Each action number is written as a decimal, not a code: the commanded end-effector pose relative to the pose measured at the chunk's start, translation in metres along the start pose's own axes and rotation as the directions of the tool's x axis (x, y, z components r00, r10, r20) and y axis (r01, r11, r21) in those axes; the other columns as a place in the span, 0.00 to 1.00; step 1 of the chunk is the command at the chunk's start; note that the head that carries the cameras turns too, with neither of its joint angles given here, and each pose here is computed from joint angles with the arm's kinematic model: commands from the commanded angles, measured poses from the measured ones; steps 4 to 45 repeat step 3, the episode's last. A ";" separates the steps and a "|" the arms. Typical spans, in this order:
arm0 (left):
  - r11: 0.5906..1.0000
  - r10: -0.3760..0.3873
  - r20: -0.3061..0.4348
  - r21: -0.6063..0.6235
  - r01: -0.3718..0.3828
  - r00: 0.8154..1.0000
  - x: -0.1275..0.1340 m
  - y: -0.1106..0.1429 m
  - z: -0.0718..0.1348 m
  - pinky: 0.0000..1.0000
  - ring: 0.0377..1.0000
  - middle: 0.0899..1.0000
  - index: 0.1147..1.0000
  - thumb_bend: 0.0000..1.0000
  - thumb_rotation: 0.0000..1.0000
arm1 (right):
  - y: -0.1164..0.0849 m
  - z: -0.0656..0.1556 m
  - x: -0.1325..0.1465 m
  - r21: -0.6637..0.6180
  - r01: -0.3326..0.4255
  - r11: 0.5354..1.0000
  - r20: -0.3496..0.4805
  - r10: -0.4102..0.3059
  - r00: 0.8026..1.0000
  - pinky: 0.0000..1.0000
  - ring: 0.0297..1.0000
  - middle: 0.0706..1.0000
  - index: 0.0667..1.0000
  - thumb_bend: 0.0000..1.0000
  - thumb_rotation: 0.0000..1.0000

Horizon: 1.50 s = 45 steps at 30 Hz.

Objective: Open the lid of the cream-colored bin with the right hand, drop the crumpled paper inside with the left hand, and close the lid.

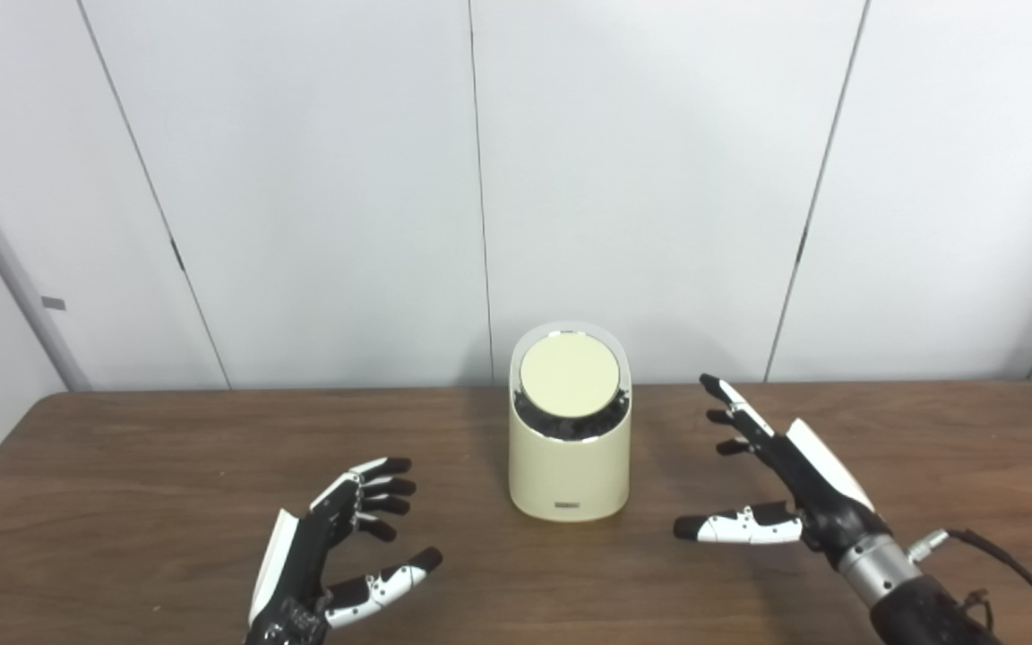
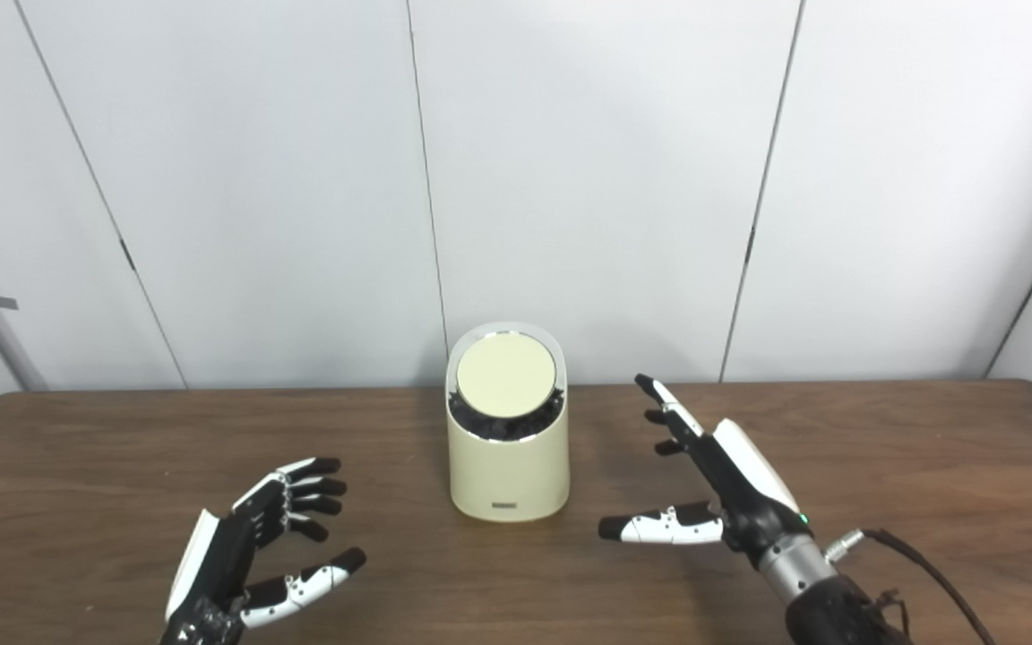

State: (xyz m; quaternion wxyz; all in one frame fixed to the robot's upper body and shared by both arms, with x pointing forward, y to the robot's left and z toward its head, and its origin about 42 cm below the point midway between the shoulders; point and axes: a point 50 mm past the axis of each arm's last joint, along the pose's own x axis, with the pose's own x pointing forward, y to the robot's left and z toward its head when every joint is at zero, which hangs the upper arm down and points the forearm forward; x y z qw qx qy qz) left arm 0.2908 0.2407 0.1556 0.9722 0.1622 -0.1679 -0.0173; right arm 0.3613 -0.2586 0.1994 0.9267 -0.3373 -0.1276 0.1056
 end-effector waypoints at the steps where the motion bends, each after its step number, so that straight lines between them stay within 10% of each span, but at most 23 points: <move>1: 1.000 0.005 0.065 -0.014 -0.004 0.998 0.011 0.003 0.012 0.55 0.66 0.69 0.74 0.71 0.05 | -0.010 0.014 0.005 0.029 0.060 0.998 0.087 -0.062 0.994 0.76 0.90 0.97 0.99 0.86 0.39; 45: 1.000 0.003 0.063 -0.021 -0.001 0.998 0.013 0.003 0.012 0.55 0.66 0.70 0.75 0.71 0.05 | -0.008 0.014 0.003 0.056 0.064 0.996 0.080 -0.068 0.994 0.76 0.90 0.97 0.99 0.85 0.38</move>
